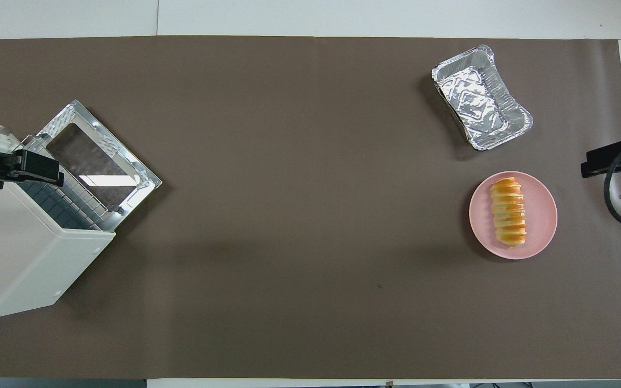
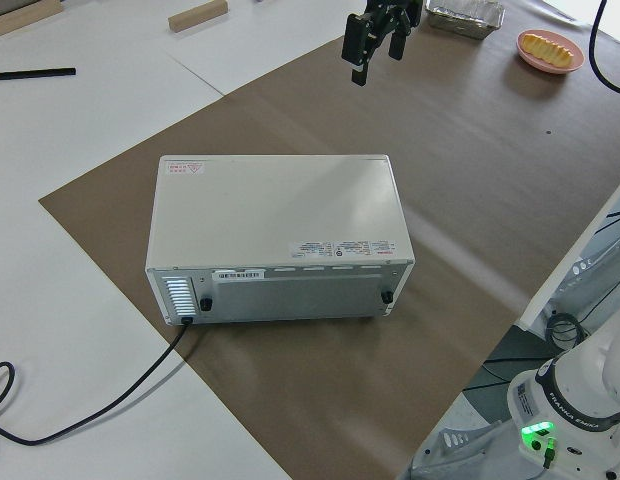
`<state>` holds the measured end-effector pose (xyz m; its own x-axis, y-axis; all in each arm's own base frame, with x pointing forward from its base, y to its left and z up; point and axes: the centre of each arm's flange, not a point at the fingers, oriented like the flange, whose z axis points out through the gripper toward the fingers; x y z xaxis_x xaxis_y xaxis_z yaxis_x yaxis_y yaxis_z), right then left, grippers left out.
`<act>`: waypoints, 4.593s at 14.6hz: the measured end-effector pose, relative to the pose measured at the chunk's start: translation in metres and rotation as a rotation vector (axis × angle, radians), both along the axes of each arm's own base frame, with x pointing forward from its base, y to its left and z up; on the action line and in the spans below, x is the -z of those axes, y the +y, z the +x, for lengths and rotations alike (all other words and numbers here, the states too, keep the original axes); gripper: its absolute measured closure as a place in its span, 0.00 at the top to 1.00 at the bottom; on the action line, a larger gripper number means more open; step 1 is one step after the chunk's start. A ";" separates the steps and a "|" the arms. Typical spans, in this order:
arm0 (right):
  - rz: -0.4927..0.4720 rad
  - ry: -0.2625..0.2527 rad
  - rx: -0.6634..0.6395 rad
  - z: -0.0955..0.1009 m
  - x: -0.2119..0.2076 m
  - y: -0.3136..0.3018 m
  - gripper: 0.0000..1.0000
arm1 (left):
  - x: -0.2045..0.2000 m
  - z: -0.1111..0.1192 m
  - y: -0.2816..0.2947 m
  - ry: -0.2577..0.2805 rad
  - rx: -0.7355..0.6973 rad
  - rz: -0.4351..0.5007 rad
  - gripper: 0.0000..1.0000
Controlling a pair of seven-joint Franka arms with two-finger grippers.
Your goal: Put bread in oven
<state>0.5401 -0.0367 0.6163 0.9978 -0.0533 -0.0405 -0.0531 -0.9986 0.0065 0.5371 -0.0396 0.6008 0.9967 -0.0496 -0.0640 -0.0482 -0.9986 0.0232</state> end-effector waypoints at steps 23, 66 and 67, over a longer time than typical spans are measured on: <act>0.003 -0.026 -0.036 -0.010 0.185 0.020 1.00 | 0.000 0.000 0.000 0.000 0.000 0.000 1.00; 0.040 -0.089 -0.148 0.023 0.161 -0.007 0.38 | 0.000 0.000 0.000 0.000 0.000 0.000 1.00; 0.038 -0.093 -0.193 0.029 0.162 -0.008 0.42 | 0.000 0.000 0.000 0.000 0.000 0.000 1.00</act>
<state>0.5693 -0.0446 0.4547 0.9888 0.1391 0.0538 0.1407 -0.9897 -0.0277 0.5371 -0.0396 0.6008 0.9967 -0.0496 -0.0640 -0.0482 -0.9986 0.0232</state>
